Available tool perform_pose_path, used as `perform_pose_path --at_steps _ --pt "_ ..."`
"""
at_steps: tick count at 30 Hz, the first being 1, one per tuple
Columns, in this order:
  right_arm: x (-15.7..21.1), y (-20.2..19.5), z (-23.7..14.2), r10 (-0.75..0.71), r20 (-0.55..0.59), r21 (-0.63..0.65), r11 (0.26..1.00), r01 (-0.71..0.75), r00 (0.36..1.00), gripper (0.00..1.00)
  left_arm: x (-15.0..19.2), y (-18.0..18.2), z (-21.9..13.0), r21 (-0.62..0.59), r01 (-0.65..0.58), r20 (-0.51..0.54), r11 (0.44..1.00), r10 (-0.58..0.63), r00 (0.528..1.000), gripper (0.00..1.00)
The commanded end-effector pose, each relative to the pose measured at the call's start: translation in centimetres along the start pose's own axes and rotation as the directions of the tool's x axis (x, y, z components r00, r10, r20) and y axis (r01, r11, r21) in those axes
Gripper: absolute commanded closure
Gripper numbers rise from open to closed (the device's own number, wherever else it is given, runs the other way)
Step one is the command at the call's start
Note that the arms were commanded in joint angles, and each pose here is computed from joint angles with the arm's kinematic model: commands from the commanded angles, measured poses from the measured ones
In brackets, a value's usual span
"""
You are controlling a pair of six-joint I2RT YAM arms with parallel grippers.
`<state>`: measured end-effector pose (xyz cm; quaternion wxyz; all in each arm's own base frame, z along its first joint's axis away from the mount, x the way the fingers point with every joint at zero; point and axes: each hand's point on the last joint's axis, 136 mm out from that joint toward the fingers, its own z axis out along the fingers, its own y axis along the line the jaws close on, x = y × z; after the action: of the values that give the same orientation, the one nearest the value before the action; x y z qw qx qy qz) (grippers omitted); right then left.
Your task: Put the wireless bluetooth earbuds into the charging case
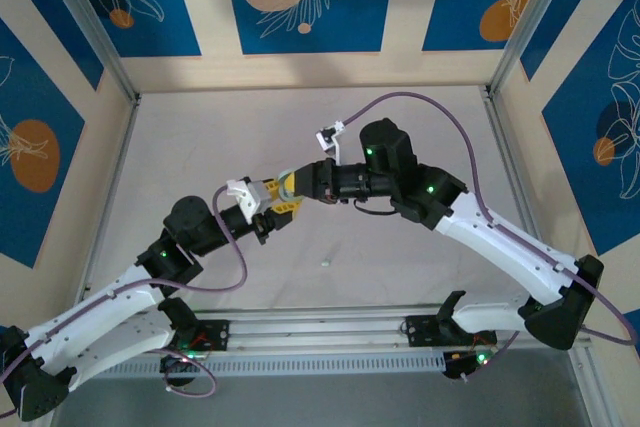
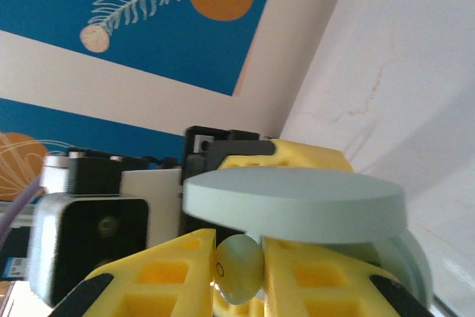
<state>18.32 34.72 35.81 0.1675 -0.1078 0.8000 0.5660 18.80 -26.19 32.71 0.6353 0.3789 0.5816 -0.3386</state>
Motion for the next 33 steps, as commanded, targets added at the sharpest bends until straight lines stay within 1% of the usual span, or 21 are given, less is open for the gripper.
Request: perform_pose_path --at_steps 1,7,12,17,24,33 --pt "0.0 -0.4 0.0 -0.028 0.006 0.057 0.998 0.028 1.0 0.79 -1.5 -0.2 -0.1 0.011 0.004 0.068 1.0 -0.005 0.998 0.7" --pt "0.2 -0.6 0.3 -0.037 -0.001 0.092 0.995 0.037 0.999 0.79 -1.9 -0.2 -0.1 0.013 0.015 0.089 1.0 -0.016 0.996 0.7" --pt "0.0 -0.1 0.7 -0.035 0.003 0.072 0.997 0.035 0.999 0.79 -1.6 -0.2 -0.1 0.012 0.019 0.085 1.0 -0.02 0.996 0.7" --pt "0.1 -1.1 0.9 -0.041 0.004 0.134 0.99 0.04 0.999 0.78 -2.0 -0.2 -0.1 0.011 0.028 0.103 1.0 -0.028 0.994 0.7" --pt "0.2 -2.3 0.4 -0.081 0.011 0.25 0.965 0.076 0.997 0.74 -2.4 -0.1 -0.2 0.009 0.05 0.13 0.999 -0.051 0.99 0.7" --pt "0.0 -2.1 -0.2 -0.119 0.017 0.302 0.947 0.108 0.993 0.73 -2.6 0.1 -0.3 0.0 0.053 0.135 0.999 -0.053 0.989 0.7"
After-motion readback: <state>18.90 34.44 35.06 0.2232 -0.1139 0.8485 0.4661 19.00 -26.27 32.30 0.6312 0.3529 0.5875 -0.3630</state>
